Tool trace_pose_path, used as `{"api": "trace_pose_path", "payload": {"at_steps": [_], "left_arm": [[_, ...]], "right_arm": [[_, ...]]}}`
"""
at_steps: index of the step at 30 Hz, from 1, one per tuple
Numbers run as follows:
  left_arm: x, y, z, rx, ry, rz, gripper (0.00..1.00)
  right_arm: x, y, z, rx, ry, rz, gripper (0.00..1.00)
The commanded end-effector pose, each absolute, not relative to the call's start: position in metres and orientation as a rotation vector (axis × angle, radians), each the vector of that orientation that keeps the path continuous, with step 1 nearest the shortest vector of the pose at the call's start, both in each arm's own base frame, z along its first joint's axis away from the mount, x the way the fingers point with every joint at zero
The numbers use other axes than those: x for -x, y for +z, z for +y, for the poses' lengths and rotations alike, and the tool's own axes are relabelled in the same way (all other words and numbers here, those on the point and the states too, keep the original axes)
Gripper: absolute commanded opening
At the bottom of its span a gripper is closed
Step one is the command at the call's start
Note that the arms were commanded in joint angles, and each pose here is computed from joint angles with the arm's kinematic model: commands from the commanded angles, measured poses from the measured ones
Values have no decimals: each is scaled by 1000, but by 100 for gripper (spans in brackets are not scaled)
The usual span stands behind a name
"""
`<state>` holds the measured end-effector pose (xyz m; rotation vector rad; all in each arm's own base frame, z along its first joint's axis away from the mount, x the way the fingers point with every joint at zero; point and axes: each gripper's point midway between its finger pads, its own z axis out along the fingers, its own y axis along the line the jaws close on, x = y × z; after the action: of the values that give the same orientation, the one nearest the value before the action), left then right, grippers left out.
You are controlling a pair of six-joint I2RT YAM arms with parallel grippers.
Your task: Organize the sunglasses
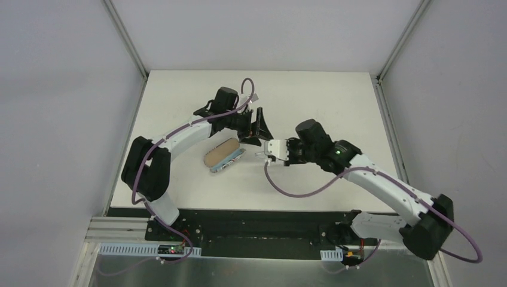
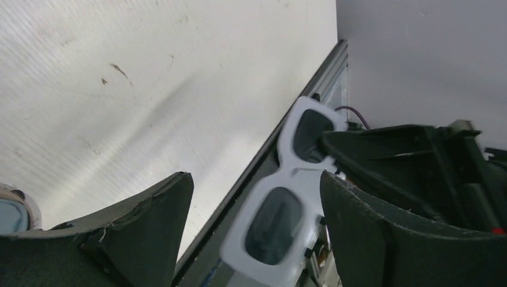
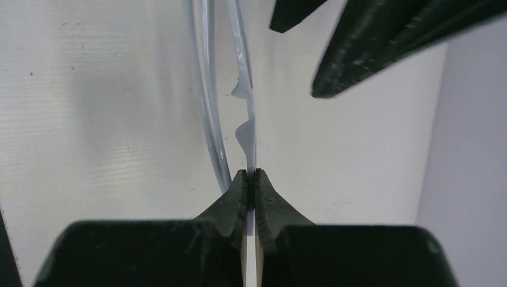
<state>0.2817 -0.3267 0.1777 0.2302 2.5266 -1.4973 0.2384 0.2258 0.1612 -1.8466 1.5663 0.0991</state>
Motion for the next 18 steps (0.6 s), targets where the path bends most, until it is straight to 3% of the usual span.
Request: {"api": "trace_pose_path", "payload": {"at_steps": [1,9,18], "left_arm": [[-248,220,-324,-379,-1700,2411,80],[-206,256,-320,-536,-1867,2256,80],[-217,258,-331,-534,-1783,2245,75]], "right_arm": [[-228,229,224,1762,7,1157,0],[-214,240,210,1657,-168,816,0],[-213,237,214,1706,-153,814,0]]}}
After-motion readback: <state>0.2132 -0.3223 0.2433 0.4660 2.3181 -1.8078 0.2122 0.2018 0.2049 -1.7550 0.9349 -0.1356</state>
